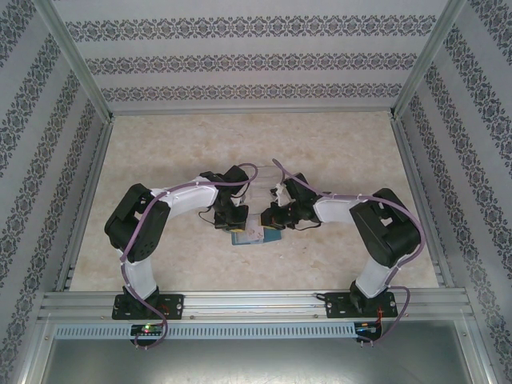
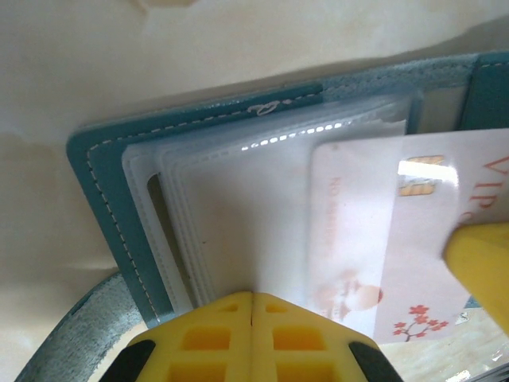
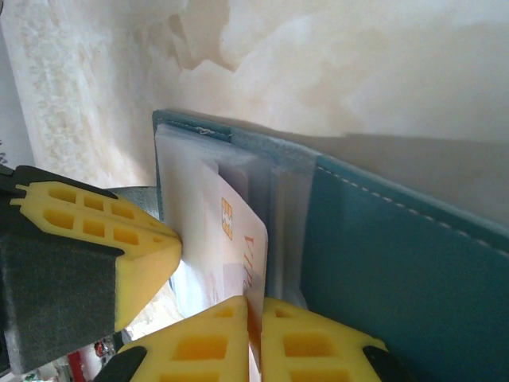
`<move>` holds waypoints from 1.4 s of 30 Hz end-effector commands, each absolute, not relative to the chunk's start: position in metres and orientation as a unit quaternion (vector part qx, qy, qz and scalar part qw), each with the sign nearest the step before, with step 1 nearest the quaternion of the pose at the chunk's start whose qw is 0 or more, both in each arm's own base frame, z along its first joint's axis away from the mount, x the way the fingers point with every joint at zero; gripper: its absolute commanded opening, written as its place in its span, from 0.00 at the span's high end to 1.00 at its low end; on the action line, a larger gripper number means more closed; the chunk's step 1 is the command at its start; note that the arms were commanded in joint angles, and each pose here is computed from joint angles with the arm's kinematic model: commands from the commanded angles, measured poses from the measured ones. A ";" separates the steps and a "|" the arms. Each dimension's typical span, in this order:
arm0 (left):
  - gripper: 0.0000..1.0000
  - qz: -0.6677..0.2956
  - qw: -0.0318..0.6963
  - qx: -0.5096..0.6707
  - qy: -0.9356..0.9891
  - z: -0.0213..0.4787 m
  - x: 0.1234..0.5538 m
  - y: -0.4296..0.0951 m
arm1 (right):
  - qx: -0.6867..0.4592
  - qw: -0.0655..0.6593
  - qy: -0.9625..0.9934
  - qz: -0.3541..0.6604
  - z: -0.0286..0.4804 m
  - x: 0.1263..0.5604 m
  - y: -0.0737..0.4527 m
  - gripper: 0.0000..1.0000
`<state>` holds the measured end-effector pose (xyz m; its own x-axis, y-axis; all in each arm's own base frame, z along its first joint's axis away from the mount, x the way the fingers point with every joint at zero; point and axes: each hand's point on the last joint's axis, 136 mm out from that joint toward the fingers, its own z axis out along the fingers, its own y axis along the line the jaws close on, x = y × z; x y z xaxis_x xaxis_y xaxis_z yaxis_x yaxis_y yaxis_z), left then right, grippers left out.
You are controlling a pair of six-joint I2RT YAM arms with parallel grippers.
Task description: Take the credit cards out of the card holder
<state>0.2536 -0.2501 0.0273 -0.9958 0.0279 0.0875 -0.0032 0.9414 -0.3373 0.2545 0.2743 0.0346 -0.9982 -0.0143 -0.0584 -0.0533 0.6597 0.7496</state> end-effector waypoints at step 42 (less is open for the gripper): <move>1.00 0.105 0.071 -0.012 -0.992 0.001 0.241 -0.227 | -0.013 0.034 0.952 0.305 0.057 0.244 0.263 0.87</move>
